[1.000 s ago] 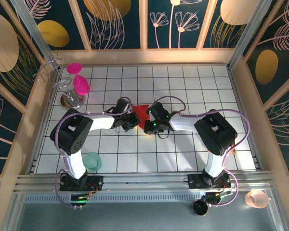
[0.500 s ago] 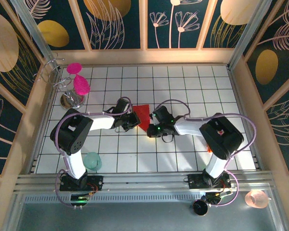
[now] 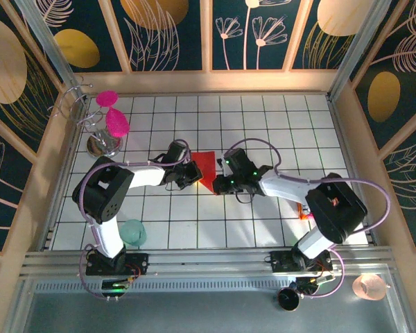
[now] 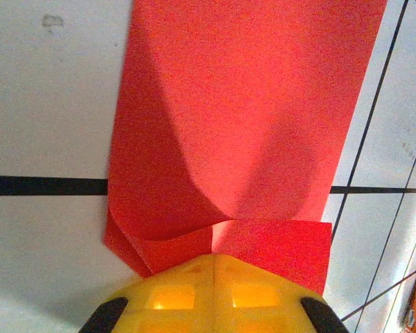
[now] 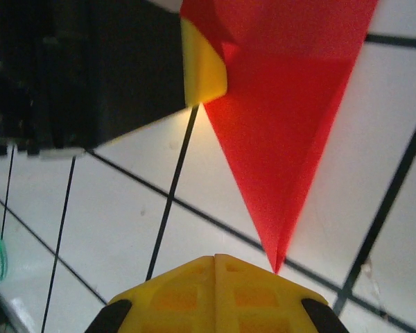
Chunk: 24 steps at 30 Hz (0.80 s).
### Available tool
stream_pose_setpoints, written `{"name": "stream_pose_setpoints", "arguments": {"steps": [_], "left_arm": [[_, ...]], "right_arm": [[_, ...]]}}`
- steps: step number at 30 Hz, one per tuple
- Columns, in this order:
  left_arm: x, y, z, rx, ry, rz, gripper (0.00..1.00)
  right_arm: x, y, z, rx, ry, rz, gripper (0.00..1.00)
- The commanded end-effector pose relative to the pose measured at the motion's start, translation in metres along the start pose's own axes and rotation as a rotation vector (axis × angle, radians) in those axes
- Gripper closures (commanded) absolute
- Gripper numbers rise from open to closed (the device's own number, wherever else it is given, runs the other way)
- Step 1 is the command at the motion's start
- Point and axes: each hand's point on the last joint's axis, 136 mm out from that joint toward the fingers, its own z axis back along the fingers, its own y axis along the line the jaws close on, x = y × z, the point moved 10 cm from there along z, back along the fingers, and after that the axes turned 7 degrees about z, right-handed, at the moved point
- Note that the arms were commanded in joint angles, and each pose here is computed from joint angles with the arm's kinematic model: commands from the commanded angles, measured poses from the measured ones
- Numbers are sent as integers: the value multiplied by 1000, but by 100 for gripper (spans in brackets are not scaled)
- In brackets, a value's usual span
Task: Fold a paper plane with a square sheet of paper (pick it up from the middle)
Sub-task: Third fold the triangle at the center of the table.
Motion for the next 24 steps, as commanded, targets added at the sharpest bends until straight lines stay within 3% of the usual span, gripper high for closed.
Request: {"name": "stream_pose_setpoints", "arguments": {"steps": [1, 11, 24], "left_arm": [[-5, 21, -7, 122, 14, 15, 95], [-2, 10, -2, 81, 16, -6, 95], [-2, -33, 30, -119, -55, -145, 91]], "right_arm": [[11, -8, -14, -23, -15, -36, 100], [15, -22, -36, -88, 21, -60, 100], [1, -32, -44, -138, 85, -94, 100]]}}
